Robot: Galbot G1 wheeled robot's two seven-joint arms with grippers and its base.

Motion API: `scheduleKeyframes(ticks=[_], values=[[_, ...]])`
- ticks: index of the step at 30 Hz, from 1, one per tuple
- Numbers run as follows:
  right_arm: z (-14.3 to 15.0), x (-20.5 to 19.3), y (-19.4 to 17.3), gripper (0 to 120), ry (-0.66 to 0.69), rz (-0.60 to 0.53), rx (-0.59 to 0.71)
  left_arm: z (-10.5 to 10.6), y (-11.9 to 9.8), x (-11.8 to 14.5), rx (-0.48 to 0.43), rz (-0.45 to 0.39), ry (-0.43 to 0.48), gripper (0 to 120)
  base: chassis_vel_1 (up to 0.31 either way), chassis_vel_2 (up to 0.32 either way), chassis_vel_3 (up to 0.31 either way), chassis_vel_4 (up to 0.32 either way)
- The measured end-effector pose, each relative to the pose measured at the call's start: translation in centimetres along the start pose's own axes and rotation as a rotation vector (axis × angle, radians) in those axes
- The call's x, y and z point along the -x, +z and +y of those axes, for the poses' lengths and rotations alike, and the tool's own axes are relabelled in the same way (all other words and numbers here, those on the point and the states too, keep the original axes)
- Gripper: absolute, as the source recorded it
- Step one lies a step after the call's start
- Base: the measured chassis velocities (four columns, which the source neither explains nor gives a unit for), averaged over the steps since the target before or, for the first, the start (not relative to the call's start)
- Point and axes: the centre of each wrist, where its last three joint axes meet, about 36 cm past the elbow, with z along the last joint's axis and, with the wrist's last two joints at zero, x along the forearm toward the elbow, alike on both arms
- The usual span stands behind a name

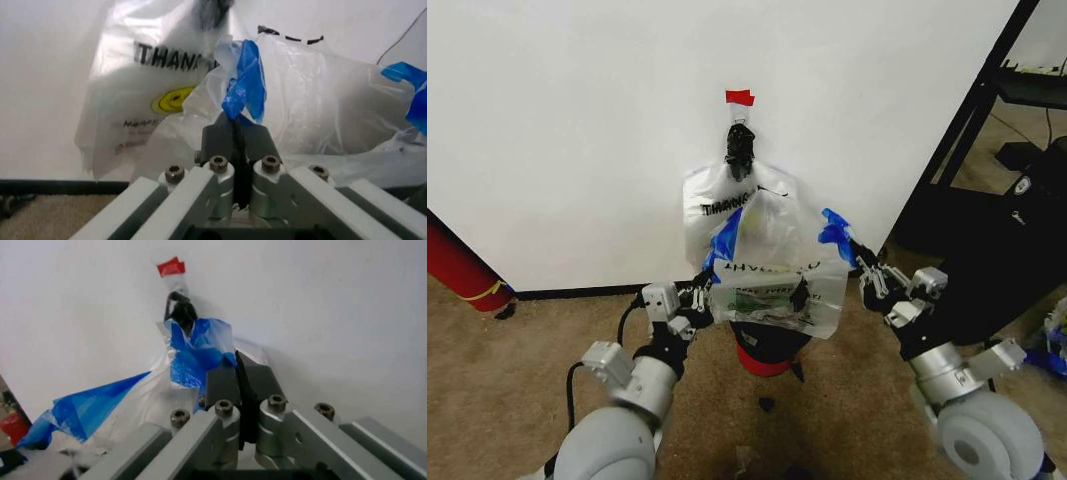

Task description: Pick up the garbage bag from the wall and place it over the trash bin.

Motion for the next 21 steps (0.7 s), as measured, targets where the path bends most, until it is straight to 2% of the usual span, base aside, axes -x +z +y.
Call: scheduleKeyframes(ticks=[10, 14, 21], values=[[-1.1, 0.2, -0.2, 0, 0.028, 0.004, 0.019, -0.7, 1.3, 1.8, -0.033, 0.031, 0.003, 0, 0.000, 0.000, 0.000, 0.000], [-1.5, 0.3, 2.4, 0, 0.042, 0.038, 0.035, 0.0, 2.3, 2.9, -0.016, 0.038, -0.018, 0, 0.000, 0.000, 0.000, 0.000], [-0.9, 2.4, 5.8, 0, 0.046, 0.030, 0.100, 1.4, 2.9, 3.6, 0.005, 0.042, -0.054, 0, 0.000, 0.000, 0.000, 0.000]])
